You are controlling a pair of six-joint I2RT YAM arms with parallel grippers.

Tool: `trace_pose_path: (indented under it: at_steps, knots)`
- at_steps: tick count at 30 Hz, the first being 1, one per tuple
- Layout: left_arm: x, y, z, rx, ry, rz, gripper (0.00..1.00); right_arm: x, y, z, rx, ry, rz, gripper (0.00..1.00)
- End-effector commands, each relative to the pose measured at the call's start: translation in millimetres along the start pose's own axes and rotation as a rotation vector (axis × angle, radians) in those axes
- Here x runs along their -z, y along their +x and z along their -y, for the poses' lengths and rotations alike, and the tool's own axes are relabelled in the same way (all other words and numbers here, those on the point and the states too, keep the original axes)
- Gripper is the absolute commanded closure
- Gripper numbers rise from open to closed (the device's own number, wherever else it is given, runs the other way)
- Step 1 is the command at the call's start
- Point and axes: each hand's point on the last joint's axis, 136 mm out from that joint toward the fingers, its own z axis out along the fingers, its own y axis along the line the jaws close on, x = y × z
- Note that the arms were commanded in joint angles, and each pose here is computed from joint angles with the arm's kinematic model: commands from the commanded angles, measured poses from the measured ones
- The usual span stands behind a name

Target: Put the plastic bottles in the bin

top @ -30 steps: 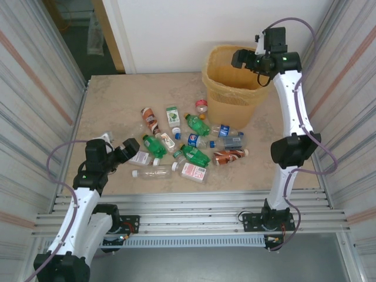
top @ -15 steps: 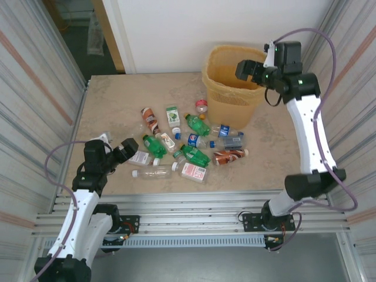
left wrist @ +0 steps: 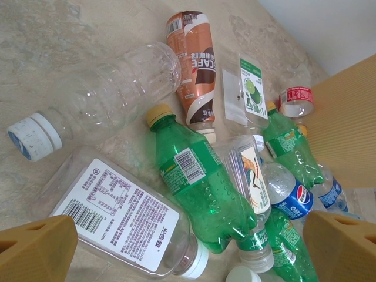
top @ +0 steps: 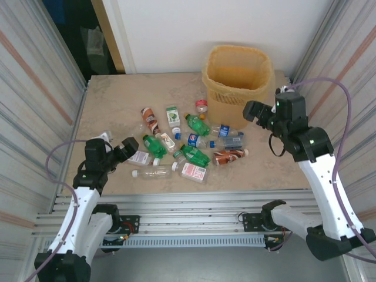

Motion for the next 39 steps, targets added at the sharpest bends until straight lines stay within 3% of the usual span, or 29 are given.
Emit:
trace_pose_path:
  at_steps: [1, 10, 16, 21, 25, 39]
  knots:
    - [-2, -7, 7, -0.021, 0.032, 0.011, 0.01, 6, 24, 26, -0.077, 0.118, -0.016, 0.02]
    - [-4, -7, 6, -0.039, 0.007, -0.018, 0.01, -15, 97, 43, -0.161, 0.200, -0.152, 0.02]
    - [5, 11, -4, -0.004, -0.084, -0.096, 0.01, -31, 127, 50, -0.173, 0.239, -0.218, 0.02]
    - [28, 32, -4, -0.053, -0.202, -0.136, 0.01, -38, 137, 57, -0.161, 0.287, -0.241, 0.02]
    - [39, 59, -3, 0.012, -0.218, -0.172, 0.01, -41, 139, 62, -0.149, 0.320, -0.239, 0.02]
    - [36, 117, -7, 0.118, -0.367, -0.183, 0.01, -57, 139, 67, -0.002, 0.407, -0.275, 0.02]
